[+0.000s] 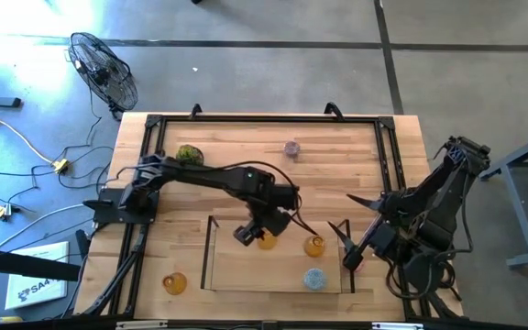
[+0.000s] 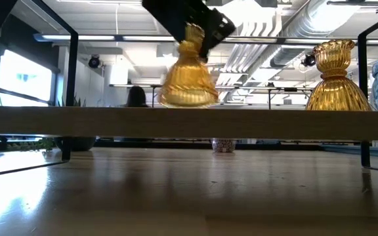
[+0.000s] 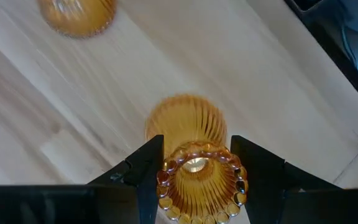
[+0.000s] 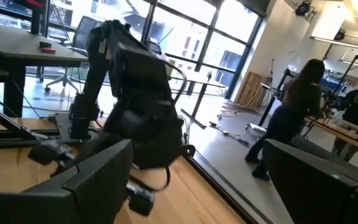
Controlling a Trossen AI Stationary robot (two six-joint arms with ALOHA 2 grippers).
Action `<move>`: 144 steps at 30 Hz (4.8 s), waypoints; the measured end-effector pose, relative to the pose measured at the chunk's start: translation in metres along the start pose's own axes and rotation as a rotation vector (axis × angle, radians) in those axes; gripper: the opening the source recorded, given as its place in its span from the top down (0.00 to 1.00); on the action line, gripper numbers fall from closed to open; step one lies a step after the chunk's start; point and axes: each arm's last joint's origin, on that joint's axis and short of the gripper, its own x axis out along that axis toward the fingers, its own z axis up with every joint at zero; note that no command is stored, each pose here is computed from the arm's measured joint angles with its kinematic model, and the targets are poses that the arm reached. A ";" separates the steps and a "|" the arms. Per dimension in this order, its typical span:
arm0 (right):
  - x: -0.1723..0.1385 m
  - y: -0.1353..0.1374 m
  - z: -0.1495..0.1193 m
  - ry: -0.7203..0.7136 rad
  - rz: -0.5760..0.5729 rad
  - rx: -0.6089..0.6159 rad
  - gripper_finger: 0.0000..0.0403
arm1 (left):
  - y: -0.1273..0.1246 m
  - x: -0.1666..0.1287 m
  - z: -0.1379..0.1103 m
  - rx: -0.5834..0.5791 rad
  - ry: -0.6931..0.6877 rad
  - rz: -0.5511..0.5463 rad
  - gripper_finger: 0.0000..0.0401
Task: Pick & Place candle stick holders
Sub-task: Put the top brown vase candle holder on the shelf, then put the red patterned scented candle on the shelf
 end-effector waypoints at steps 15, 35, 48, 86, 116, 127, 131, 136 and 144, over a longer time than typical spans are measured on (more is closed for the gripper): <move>0.000 0.000 -0.001 0.000 -0.001 -0.017 0.12 | 0.011 0.017 0.005 0.053 -0.058 -0.010 0.60; 0.000 0.000 -0.003 0.000 0.000 -0.015 0.12 | 0.017 0.034 0.007 0.036 -0.104 -0.061 0.56; 0.000 0.000 -0.004 0.000 0.000 -0.017 0.12 | 0.018 0.033 0.011 -0.023 -0.152 -0.078 0.39; -0.023 -0.003 0.008 -0.024 0.084 -0.041 0.12 | 0.067 -0.126 -0.040 -0.212 -0.006 0.272 0.38; -0.019 -0.004 -0.006 -0.010 0.089 0.127 0.12 | 0.199 -0.086 -0.107 -0.632 -0.104 0.599 0.38; 0.000 -0.003 -0.004 0.018 0.068 0.223 0.12 | 0.219 -0.056 -0.123 -0.649 -0.062 0.581 0.38; 0.013 -0.003 -0.004 0.040 0.078 0.244 0.12 | 0.220 -0.055 -0.124 -0.655 -0.048 0.599 0.38; 0.030 -0.004 -0.005 0.069 0.089 0.248 0.12 | 0.225 -0.046 -0.128 -0.665 -0.036 0.593 0.38; 0.052 -0.006 -0.007 0.111 0.120 0.247 0.12 | 0.233 -0.033 -0.137 -0.676 -0.044 0.541 0.38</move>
